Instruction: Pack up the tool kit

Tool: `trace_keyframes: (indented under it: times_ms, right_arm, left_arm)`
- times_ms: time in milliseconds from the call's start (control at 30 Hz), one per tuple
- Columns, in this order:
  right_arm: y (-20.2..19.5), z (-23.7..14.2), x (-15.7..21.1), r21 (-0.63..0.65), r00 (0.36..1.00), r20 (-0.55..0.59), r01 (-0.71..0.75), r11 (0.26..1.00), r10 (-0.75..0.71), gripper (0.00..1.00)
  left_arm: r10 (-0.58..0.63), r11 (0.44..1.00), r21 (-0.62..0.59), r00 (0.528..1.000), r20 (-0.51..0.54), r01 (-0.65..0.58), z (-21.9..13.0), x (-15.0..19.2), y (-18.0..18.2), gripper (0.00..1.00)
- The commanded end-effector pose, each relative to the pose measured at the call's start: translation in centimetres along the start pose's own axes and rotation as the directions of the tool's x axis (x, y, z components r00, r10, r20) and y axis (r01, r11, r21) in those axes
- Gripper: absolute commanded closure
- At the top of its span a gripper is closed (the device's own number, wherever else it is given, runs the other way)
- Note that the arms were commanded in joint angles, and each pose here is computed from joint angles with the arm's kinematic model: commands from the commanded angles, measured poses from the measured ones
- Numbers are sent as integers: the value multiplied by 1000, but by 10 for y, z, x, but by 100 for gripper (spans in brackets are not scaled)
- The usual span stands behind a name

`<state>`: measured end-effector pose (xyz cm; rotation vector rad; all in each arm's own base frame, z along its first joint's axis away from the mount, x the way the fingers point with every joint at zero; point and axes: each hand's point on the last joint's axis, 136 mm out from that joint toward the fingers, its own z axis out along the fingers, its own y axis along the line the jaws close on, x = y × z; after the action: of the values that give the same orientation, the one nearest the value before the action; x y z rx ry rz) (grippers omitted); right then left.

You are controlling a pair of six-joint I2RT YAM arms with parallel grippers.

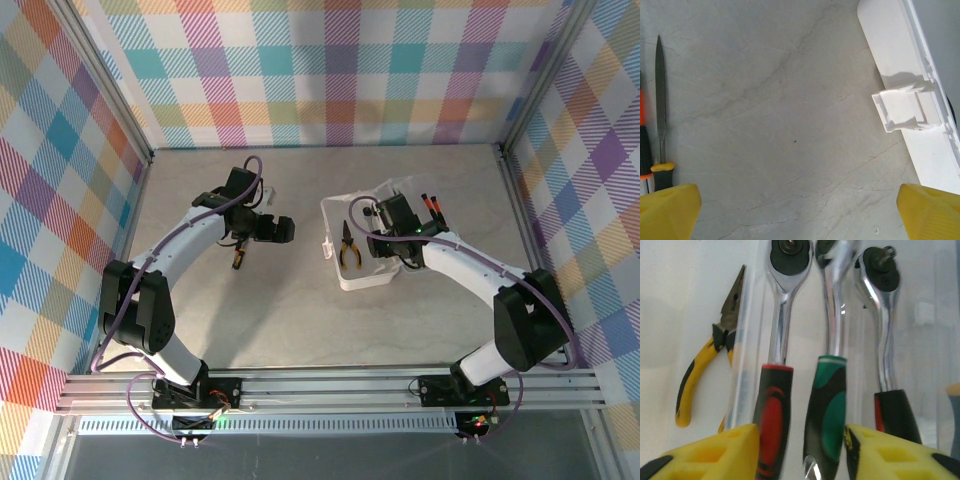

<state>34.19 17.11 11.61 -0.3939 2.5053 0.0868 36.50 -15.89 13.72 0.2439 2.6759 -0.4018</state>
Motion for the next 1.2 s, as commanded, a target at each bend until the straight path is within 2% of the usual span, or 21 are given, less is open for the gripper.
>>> trace_keyframes:
  times_ms: [0,200,367,433,567,667,733,867,1167]
  right_arm:
    - [6,-25,3,-44,998,-42,37,998,-39,44]
    - [13,-51,-23,-90,998,40,57,994,-54,40]
    - [27,-63,-37,-167,993,93,82,982,-67,30]
    - [31,-64,-41,-189,992,106,88,978,-69,29]
    - [35,-61,-43,-206,993,102,87,975,-67,29]
    - [35,-60,-42,-206,993,97,88,975,-69,29]
    - [34,-59,-42,-201,993,95,88,976,-70,29]
    - [35,-56,-42,-202,993,91,91,975,-74,29]
    - [41,-48,-45,-223,995,72,89,971,-75,28]
  left_arm:
    - [1,1000,-25,1000,-10,-1,-8,5,8,0]
    - [-43,998,-48,999,-14,42,-5,10,25,0]
    - [-110,984,-146,993,-47,102,8,21,62,0]
    - [-137,972,-198,990,-37,127,15,22,81,0]
    - [-196,956,-228,980,-32,183,29,22,105,1]
    - [-204,948,-262,976,-72,179,36,28,114,13]
    - [-210,950,-257,973,-99,179,40,33,114,27]
    - [-228,950,-244,968,-108,196,43,46,112,42]
    - [-247,952,-224,956,-156,210,53,67,108,60]
